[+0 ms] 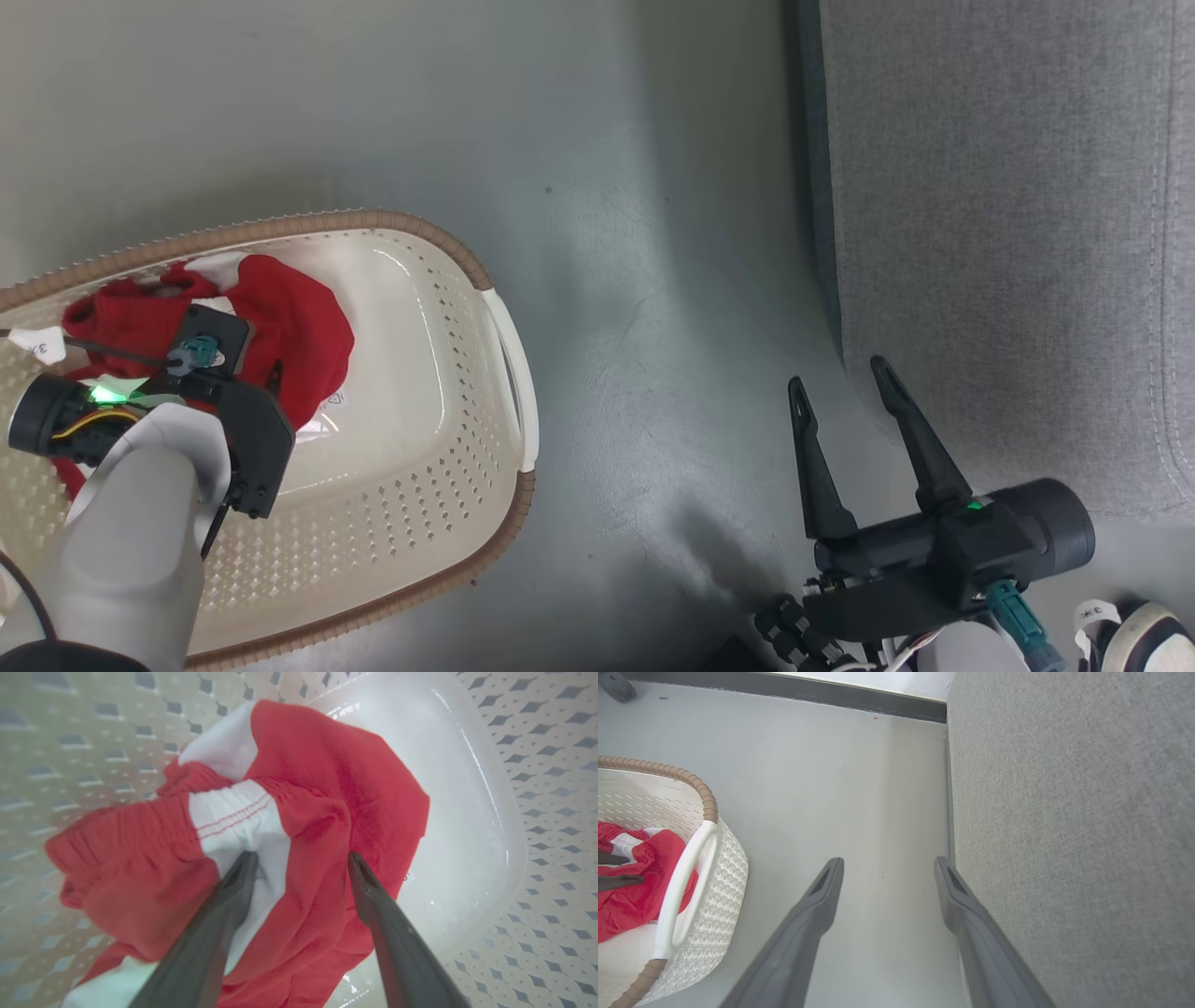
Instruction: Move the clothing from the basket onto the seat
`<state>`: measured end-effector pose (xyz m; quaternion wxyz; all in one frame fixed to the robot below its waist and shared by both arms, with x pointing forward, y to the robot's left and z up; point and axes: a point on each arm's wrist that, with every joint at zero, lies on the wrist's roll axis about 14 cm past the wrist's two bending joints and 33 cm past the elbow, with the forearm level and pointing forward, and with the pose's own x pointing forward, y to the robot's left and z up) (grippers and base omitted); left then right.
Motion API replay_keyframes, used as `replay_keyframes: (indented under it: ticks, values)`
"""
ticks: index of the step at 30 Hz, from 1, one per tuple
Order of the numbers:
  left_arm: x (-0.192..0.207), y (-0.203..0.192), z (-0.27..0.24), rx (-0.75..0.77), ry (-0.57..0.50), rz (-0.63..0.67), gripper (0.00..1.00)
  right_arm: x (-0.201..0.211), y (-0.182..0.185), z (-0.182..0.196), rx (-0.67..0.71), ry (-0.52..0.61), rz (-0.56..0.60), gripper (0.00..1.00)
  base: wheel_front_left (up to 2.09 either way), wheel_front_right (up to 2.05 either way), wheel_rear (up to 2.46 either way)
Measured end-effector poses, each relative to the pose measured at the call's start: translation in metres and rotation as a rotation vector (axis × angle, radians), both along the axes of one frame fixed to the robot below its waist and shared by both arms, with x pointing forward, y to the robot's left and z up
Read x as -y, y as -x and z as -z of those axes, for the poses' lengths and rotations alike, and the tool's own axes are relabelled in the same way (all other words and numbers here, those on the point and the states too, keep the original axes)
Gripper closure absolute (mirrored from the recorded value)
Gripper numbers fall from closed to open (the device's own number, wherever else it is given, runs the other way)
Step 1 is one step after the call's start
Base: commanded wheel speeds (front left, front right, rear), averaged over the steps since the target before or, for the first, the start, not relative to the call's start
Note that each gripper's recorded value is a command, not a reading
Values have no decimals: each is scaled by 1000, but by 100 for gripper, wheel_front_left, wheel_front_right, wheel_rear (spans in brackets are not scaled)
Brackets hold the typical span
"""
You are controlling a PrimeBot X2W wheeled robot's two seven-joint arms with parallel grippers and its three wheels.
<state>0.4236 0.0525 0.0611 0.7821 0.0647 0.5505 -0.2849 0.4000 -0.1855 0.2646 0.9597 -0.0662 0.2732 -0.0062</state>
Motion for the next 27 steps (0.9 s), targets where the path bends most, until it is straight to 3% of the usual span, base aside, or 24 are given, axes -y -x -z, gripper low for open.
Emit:
replay_keyframes:
  ticks: [14,15,16,17,27]
  values:
    - [-1,15,19,-38,-81,104,0,-2,-10,-2,28,1,-4,0,0,0,0]
    - [-2,15,19,-40,-88,102,33,-2,-10,-2,30,0,-4,0,0,0,0]
    - [-3,15,20,-43,-97,100,87,-2,-11,-3,32,0,-5,0,0,0,0]
    - [-3,15,20,-47,-102,99,100,-3,-11,-3,33,0,-4,0,0,0,0]
    - [-10,14,20,-43,-127,68,100,-4,-13,-5,43,-4,-8,0,0,0,0]
